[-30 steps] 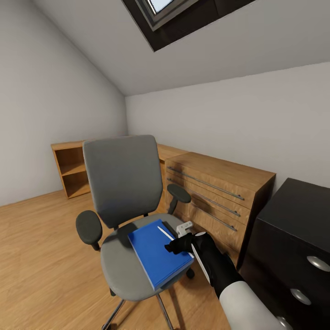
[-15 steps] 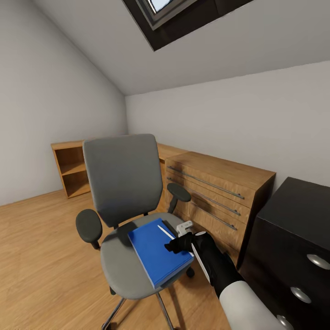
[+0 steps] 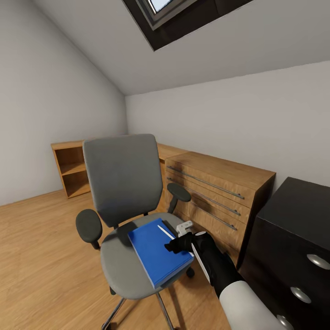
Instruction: In the bedroom, organize the workspace by keeping the computer under the desk, ensuring the monitor is on the desk, placing the keyboard on the desk next to the monitor, placing the mouse on the desk next to the keyboard, moving the folder from the swivel chair onto the desk next to the mouse, stacking the notebook on top of the folder with the pen on top of the notebook, and positioning the swivel chair next to the desk.
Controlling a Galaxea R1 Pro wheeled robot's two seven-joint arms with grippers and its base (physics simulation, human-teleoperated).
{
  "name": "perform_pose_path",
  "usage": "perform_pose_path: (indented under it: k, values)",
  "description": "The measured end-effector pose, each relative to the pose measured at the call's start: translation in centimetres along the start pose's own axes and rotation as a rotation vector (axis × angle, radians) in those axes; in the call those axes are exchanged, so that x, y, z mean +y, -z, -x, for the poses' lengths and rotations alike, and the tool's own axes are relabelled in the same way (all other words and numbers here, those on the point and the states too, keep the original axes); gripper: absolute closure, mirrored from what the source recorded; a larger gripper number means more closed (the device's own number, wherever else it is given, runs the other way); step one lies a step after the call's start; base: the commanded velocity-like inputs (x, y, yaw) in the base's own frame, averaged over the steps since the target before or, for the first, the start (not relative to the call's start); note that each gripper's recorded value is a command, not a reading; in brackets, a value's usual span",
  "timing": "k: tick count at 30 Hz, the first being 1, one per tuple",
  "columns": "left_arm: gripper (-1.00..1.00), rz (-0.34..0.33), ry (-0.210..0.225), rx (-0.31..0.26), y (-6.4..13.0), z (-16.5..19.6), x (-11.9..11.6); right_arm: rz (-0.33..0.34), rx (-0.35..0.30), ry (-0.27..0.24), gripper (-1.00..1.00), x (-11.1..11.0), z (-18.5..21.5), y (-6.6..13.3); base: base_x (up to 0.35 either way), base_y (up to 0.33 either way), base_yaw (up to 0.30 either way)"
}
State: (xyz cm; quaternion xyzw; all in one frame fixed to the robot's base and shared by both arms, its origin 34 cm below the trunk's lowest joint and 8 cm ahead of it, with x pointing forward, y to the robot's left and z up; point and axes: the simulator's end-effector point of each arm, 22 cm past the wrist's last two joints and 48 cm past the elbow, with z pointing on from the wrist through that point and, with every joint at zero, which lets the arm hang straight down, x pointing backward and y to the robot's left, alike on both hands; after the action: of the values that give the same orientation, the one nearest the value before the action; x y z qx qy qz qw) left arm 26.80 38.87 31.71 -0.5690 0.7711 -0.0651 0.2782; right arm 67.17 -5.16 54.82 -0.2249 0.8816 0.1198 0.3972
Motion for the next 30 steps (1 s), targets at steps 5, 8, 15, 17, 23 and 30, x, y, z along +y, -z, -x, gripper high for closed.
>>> perform_pose_path:
  k: [5,8,15,17,23,30]
  values:
    - [-1.0,0.0,0.0,0.0,0.0,0.0,0.0,0.007,0.001,-0.007,1.0,0.17,-0.07,-0.04,0.0,0.0,0.0]
    - [-1.0,0.0,0.0,0.0,0.0,-0.01,0.0,0.006,0.001,-0.004,1.0,0.16,-0.06,-0.03,0.0,0.0,0.0]
    - [-1.0,0.0,-0.001,0.0,0.0,0.0,-0.02,0.006,0.001,-0.004,1.0,0.17,-0.05,-0.03,0.0,0.0,0.0]
    - [-1.0,0.0,-0.001,0.0,0.01,0.0,0.0,0.006,0.0,-0.004,1.0,0.17,-0.05,-0.03,0.0,0.0,0.0]
    - [-1.0,-0.001,-0.001,0.0,0.01,0.01,-0.06,0.006,0.0,-0.004,1.0,0.18,-0.05,-0.04,0.0,0.0,0.0]
    - [-1.0,-0.002,-0.009,-0.002,0.01,-0.01,-0.05,0.006,0.0,-0.004,1.0,0.18,-0.05,-0.04,0.0,0.0,0.0]
